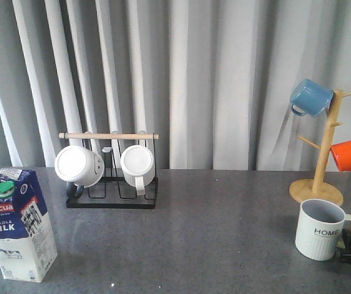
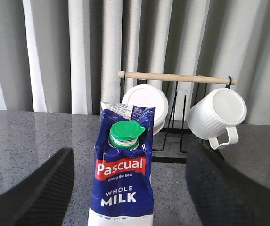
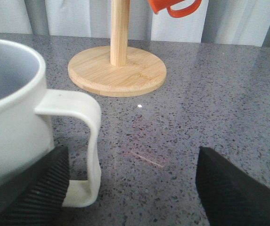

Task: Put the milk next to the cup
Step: 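Reach the right gripper to the white HOME mug and grasp it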

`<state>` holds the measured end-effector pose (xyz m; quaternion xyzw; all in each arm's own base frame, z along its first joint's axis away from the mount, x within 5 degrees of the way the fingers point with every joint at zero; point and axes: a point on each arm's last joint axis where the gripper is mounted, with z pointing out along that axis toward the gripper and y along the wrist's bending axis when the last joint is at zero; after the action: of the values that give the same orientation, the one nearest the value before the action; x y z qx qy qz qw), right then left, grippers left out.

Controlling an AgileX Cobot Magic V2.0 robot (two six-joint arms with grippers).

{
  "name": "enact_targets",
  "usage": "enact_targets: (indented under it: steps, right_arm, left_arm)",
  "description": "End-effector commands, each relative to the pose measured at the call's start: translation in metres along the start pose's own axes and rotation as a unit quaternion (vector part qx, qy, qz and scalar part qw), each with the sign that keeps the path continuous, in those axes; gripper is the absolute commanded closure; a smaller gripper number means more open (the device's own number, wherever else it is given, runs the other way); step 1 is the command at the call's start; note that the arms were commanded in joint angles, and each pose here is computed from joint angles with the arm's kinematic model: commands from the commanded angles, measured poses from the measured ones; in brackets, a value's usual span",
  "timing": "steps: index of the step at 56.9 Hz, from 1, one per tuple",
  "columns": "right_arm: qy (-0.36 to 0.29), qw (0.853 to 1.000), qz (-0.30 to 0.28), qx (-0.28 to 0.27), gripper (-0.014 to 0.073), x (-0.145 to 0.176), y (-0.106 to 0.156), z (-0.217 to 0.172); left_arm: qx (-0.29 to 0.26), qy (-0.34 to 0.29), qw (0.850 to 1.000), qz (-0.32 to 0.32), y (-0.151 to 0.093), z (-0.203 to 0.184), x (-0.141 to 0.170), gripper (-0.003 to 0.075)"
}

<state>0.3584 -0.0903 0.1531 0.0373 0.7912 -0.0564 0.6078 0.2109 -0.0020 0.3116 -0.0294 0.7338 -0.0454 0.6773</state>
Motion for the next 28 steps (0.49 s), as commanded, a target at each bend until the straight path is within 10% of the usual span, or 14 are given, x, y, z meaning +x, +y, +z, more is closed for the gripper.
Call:
enact_targets:
  steps: [1,10,25,28]
  right_arm:
    - [-0.067,0.998,-0.005,0.001,0.0048,-0.028,-0.003,0.003]
    - [-0.07,0.997,0.014,-0.003,0.0099,-0.03,-0.005,0.014]
    - [-0.074,0.994,0.063,-0.044,0.0612,-0.04,0.0,0.028]
    - [-0.073,0.992,0.091,-0.058,0.0608,-0.041,0.003,0.027]
  left_arm:
    - [0.014,-0.063,0.998,-0.002,-0.004,-0.002,-0.021,0.0237]
    - [0.014,-0.063,0.998,-0.002,-0.004,-0.002,-0.021,0.0237]
    - [0.014,-0.063,0.998,-0.002,-0.004,-0.002,-0.021,0.0237]
    - [0.014,-0.063,0.998,-0.002,-0.004,-0.002,-0.021,0.0237]
